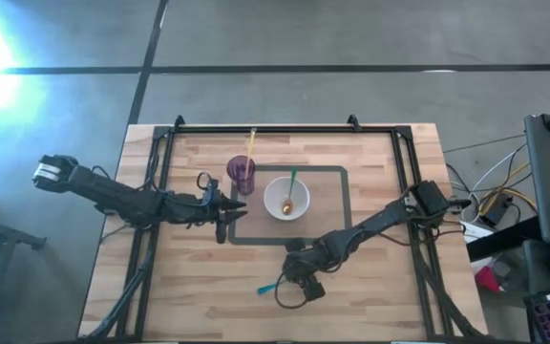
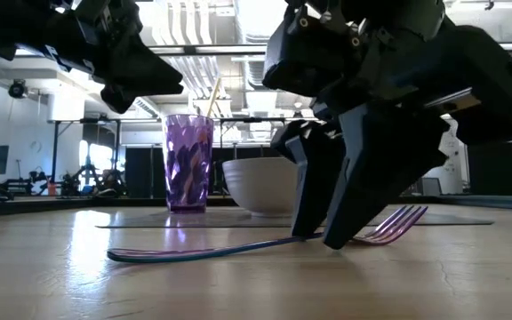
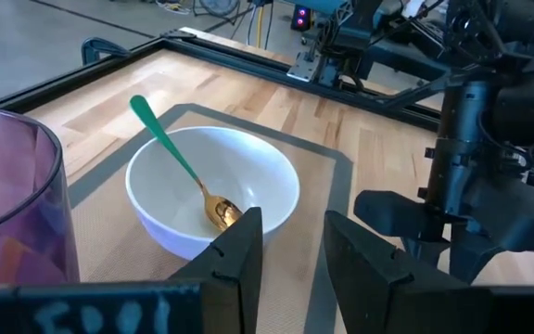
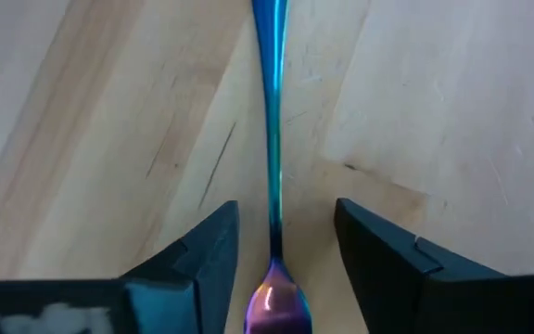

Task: Pick & Place Utensil
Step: Put the blue fork into the white bowl on the brown placemat

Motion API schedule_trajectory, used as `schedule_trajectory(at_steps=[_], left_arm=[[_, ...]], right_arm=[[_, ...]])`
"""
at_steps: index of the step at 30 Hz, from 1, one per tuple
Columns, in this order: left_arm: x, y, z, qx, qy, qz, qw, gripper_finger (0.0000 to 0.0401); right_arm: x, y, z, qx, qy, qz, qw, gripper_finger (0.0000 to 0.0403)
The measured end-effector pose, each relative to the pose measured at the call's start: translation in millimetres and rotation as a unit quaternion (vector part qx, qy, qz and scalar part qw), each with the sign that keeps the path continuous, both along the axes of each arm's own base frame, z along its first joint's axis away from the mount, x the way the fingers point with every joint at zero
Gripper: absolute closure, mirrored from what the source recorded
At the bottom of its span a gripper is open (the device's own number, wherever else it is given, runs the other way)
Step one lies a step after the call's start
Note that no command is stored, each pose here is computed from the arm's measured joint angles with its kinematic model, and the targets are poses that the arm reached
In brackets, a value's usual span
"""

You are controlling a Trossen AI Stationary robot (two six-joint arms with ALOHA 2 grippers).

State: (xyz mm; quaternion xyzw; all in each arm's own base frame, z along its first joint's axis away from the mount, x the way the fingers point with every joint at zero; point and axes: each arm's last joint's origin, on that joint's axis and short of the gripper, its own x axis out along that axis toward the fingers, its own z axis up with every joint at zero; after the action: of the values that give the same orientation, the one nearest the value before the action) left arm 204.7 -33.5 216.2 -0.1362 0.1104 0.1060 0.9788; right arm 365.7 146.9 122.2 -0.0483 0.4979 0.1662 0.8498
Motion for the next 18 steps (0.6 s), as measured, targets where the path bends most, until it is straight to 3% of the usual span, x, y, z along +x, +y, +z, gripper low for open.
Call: schedule_trajectory(at_steps=[15,18], left_arm=[[0.1,0.0,0.4,0.006,-0.001,-0.001,1.0,0.0291],[0.1,0.0,0.4,0.006,-0.001,-0.001,1.0,0.0291]], right_arm=[[-2.5,-1.5,-2.5,0.0,0.01,-0.013,1.0,0.0382],[-2.7,-1.6,-2.5,-0.003,0.009,-0.008,1.0,0.039]])
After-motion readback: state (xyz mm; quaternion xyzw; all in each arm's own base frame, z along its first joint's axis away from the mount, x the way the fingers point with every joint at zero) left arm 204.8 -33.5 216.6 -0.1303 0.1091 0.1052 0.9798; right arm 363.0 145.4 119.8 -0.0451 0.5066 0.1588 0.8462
